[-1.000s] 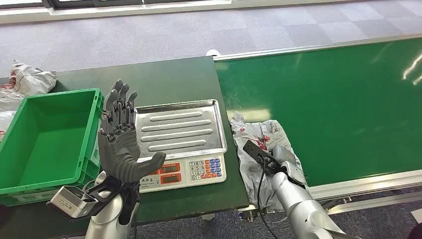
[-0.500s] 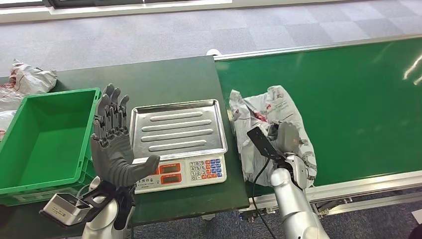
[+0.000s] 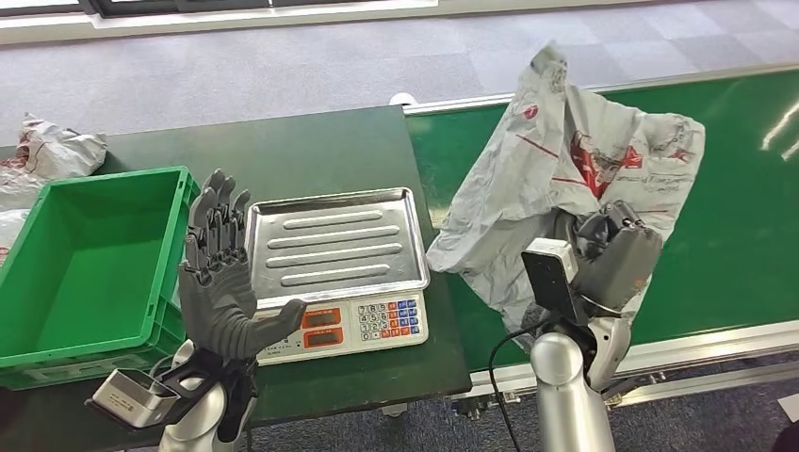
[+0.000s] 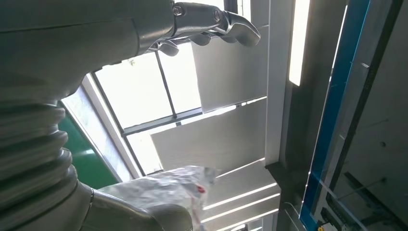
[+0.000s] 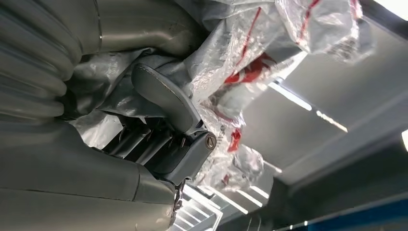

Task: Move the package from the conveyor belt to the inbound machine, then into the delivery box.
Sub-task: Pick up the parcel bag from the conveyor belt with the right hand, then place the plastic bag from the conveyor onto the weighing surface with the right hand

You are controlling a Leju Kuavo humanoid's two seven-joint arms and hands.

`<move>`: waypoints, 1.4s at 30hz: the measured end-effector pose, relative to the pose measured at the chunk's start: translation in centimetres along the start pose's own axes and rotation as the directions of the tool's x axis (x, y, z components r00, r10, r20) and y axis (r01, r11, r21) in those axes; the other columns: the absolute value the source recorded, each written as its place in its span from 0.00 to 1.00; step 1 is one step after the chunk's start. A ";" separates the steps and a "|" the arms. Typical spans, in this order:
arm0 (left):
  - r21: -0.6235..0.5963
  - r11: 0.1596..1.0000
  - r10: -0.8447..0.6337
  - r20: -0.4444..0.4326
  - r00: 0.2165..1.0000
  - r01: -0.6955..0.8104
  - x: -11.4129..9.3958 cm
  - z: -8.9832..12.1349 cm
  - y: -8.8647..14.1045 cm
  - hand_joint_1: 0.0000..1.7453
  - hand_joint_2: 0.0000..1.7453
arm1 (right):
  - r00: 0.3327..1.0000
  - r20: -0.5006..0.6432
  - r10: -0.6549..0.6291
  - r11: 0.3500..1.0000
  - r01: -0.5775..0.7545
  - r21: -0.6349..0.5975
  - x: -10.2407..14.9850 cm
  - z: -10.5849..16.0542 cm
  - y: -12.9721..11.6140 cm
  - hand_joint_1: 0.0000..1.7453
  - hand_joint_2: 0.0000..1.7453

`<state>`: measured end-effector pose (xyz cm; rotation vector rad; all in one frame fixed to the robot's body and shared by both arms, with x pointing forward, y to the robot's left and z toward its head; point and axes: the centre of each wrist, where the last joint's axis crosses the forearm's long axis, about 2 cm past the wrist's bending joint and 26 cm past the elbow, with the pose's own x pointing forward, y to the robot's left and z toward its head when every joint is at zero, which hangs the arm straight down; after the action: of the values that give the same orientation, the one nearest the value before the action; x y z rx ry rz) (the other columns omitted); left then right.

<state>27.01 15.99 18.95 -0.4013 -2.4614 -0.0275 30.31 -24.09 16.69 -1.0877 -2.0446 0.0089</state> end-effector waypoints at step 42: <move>-0.104 0.989 0.116 0.069 0.991 -0.108 -0.3 -3.4 -3.0 0.00 1.00 | 0.977 -0.109 -0.185 0.545 0.194 0.816 8.2 0.9 16.1 0.00 0.50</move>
<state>28.37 12.67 21.73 -0.5941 -2.5142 -0.0910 38.39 -7.89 15.78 -0.2468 -1.7783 0.7870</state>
